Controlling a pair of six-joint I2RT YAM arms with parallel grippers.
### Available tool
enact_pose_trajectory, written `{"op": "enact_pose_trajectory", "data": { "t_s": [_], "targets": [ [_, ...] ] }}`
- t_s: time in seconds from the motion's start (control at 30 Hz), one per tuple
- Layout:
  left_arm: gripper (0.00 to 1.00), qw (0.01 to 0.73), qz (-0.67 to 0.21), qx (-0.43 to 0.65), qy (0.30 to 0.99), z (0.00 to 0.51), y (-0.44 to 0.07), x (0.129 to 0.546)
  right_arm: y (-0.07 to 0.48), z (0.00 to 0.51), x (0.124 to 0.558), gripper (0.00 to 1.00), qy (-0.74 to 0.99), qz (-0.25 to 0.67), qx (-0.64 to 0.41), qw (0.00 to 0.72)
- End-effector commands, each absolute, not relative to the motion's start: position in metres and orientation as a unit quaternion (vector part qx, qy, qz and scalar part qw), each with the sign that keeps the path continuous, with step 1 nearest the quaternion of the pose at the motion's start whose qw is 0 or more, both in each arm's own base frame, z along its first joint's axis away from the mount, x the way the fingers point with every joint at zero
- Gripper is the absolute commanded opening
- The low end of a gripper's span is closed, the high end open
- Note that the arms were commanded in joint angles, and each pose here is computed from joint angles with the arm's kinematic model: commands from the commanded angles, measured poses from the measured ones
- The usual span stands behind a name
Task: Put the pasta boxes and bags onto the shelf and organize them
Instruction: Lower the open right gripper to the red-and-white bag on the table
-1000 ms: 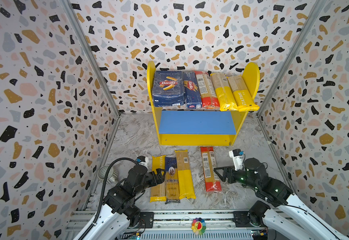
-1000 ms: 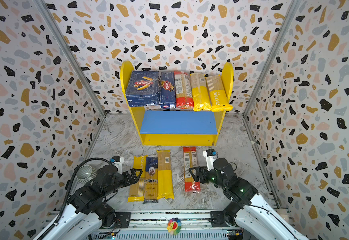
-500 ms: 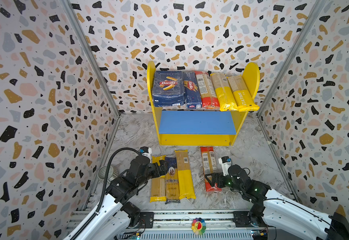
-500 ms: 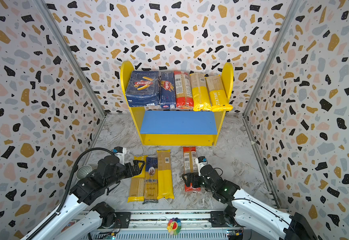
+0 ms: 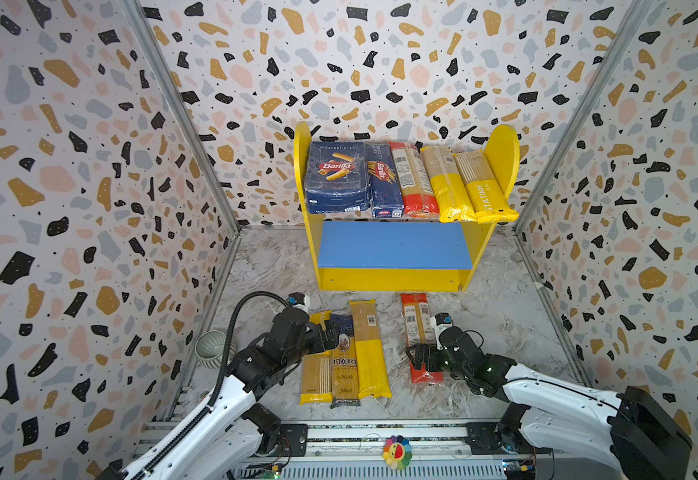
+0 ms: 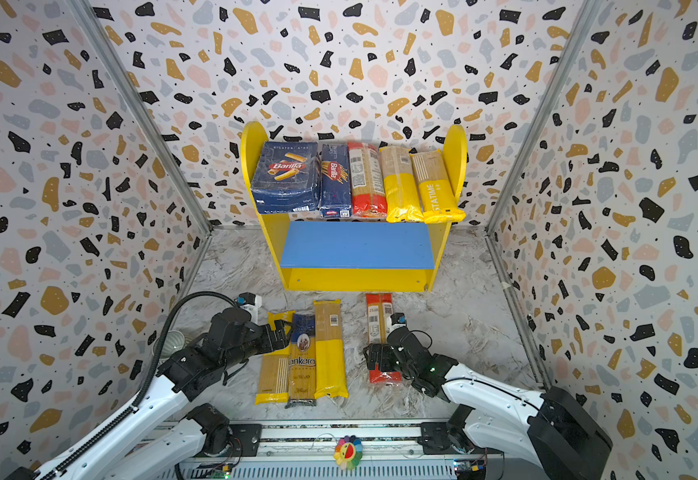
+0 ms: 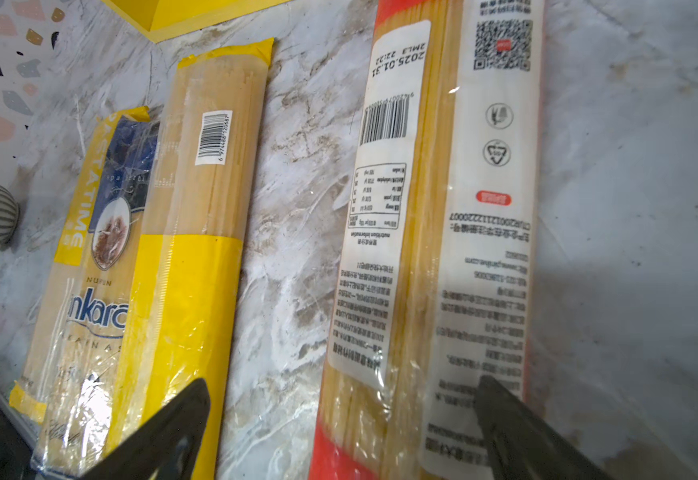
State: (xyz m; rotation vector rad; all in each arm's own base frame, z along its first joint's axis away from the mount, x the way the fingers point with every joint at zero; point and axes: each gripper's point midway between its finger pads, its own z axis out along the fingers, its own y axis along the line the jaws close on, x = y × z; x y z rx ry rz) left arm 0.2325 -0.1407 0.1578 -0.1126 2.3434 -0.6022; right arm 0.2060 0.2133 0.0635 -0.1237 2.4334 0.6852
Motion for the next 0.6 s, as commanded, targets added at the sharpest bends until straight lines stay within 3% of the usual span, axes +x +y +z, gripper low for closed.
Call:
{"op": "enact_pose_trajectory", "data": {
  "t_s": [0.0, 0.57],
  "targets": [
    [0.99, 0.379, -0.261, -0.024, 0.887, 0.185, -0.153, 0.244, 0.229, 0.08, 0.213, 1.0, 0.904, 0.287, -0.038, 0.314],
    [0.99, 0.368, -0.275, -0.054, 0.886, 0.164, -0.143, 0.225, 0.237, 0.067, 0.201, 0.99, 0.921, 0.249, -0.066, 0.291]
  ]
}}
